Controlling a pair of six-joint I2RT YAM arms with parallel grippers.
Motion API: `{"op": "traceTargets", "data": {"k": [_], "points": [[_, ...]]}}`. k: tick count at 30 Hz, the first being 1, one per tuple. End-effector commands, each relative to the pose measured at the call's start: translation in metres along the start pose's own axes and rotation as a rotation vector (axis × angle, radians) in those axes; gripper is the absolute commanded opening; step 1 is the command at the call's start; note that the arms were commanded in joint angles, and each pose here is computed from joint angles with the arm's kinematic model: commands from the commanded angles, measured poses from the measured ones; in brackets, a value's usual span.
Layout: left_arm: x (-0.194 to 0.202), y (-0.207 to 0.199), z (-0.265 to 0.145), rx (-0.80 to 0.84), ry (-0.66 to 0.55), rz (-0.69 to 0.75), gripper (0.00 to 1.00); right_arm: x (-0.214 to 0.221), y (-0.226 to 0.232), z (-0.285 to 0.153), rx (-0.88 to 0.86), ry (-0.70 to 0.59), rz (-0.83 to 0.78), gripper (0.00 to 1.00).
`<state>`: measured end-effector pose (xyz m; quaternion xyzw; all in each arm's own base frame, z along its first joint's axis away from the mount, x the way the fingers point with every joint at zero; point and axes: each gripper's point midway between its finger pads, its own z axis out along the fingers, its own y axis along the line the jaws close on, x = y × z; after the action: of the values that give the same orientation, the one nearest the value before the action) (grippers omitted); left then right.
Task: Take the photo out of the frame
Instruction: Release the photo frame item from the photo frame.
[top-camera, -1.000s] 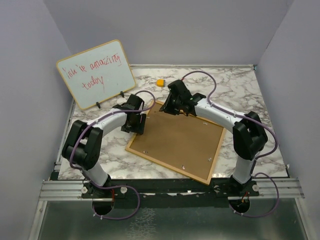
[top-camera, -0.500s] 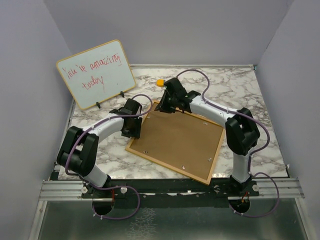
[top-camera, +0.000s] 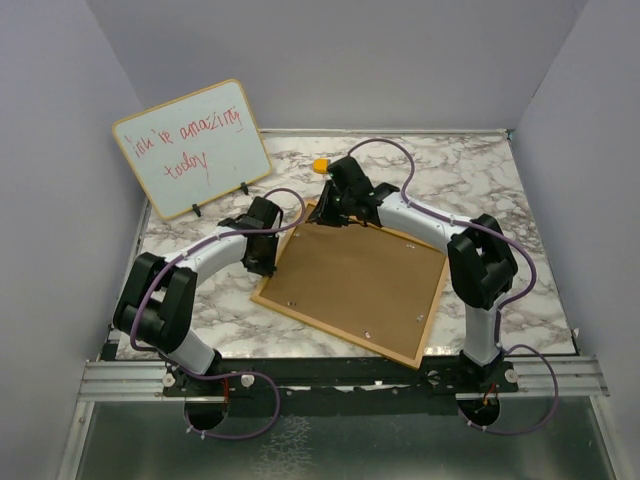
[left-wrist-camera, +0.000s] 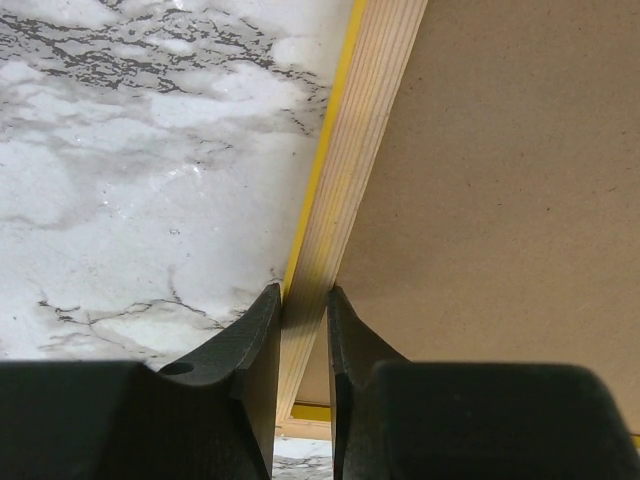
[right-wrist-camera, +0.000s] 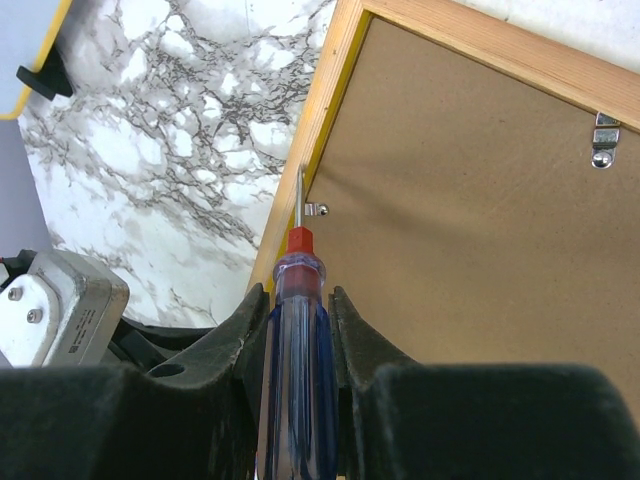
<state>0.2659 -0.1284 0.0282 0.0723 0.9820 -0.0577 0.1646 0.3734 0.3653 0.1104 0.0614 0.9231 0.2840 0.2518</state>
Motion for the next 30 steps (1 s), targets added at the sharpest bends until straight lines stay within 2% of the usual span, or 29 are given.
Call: {"op": "traceTargets", "data": {"k": [1,8,20,30], "points": [[0.007,0.003,0.002,-0.015,0.021,-0.014,0.05,0.016,-0.003,-0.005,0.000,0.065,-0.054,0.01],[0.009,0.004,0.006,-0.017,0.038,-0.011,0.05,0.014,-0.016,-0.006,0.070,0.048,-0.058,0.00],[0.009,0.003,0.005,-0.015,0.036,-0.010,0.04,0.018,-0.011,-0.021,0.039,0.042,-0.116,0.00],[0.006,0.002,0.004,-0.006,0.019,-0.001,0.05,0.017,-0.020,-0.015,0.079,0.022,-0.106,0.00]]}}
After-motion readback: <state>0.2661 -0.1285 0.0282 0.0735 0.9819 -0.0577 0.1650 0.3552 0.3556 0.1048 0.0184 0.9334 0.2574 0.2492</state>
